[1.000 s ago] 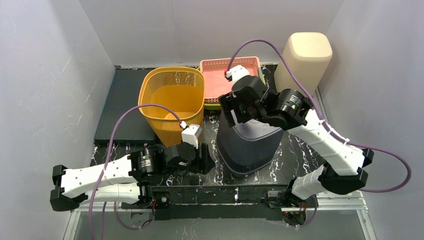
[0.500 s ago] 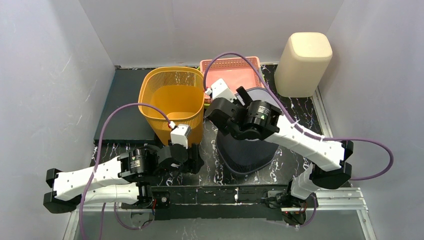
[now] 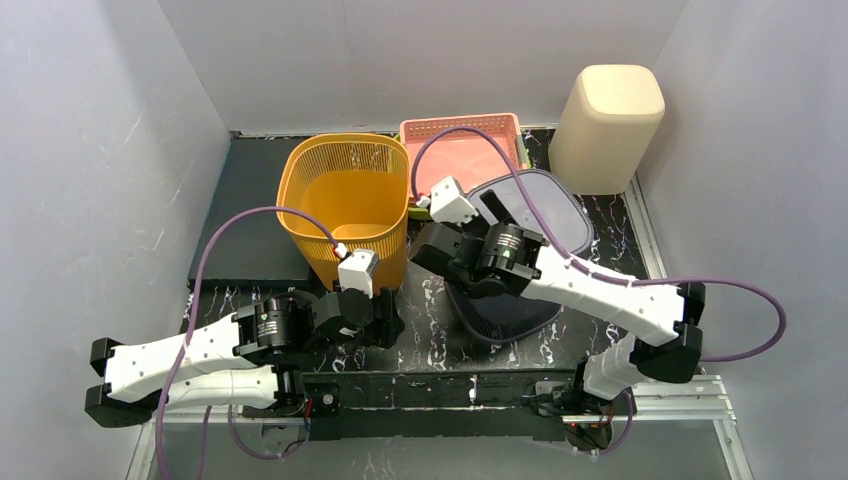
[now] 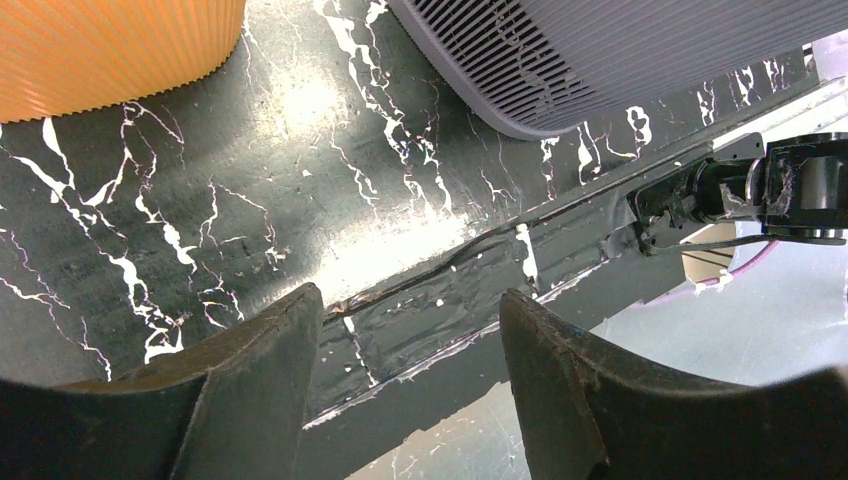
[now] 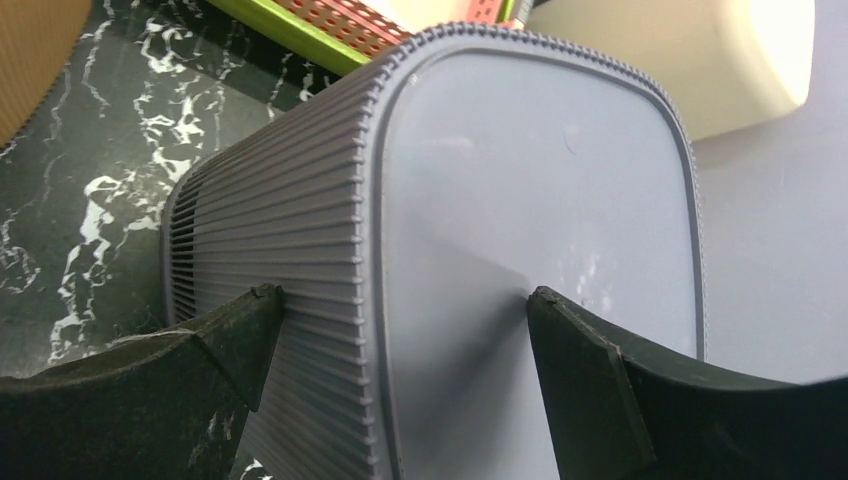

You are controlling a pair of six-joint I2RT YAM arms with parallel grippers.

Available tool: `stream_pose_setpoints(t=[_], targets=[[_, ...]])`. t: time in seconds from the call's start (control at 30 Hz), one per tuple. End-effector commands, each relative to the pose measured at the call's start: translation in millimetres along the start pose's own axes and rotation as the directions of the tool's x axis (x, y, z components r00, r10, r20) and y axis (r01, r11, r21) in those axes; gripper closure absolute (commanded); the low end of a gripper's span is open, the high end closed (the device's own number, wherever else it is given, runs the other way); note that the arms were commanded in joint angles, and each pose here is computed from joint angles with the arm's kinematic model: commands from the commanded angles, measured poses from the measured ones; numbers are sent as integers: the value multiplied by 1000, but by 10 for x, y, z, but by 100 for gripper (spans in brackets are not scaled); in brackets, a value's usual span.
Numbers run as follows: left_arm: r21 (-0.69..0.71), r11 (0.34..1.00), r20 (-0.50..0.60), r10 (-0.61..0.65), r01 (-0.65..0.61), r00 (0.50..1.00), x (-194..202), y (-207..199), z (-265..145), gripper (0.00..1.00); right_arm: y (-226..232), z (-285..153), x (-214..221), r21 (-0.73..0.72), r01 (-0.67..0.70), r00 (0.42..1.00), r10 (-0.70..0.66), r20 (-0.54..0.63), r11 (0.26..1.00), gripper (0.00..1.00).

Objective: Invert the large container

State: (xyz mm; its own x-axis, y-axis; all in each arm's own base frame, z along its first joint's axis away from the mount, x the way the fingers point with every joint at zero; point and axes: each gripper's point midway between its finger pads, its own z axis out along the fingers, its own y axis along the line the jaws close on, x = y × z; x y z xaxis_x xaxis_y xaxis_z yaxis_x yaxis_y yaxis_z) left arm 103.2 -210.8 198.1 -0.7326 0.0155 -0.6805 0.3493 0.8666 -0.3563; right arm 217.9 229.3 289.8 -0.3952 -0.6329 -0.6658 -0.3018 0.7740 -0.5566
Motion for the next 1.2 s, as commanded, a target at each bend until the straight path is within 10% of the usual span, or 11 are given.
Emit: stream_pose_setpoints(t=[0.0, 0.63, 0.93, 1.17], targets=[[-12, 1000, 20, -17, 17, 1000, -62, 22, -51, 36, -342, 24, 149, 85, -125, 992, 125, 6, 988, 1], [52, 998, -49, 33, -30, 998, -6, -299, 94, 36, -1546, 546, 661, 208, -368, 909, 398, -126, 906, 1], [69, 998, -27, 4, -2, 1000, 2, -214, 20, 36, -1494, -2, -9, -172, -511, 845, 529, 80, 842, 1], [64, 998, -30, 6, -4, 1000, 20, -198, 34, 35, -743, -351, 141, -532, -474, 859, 501, -105, 701, 2]])
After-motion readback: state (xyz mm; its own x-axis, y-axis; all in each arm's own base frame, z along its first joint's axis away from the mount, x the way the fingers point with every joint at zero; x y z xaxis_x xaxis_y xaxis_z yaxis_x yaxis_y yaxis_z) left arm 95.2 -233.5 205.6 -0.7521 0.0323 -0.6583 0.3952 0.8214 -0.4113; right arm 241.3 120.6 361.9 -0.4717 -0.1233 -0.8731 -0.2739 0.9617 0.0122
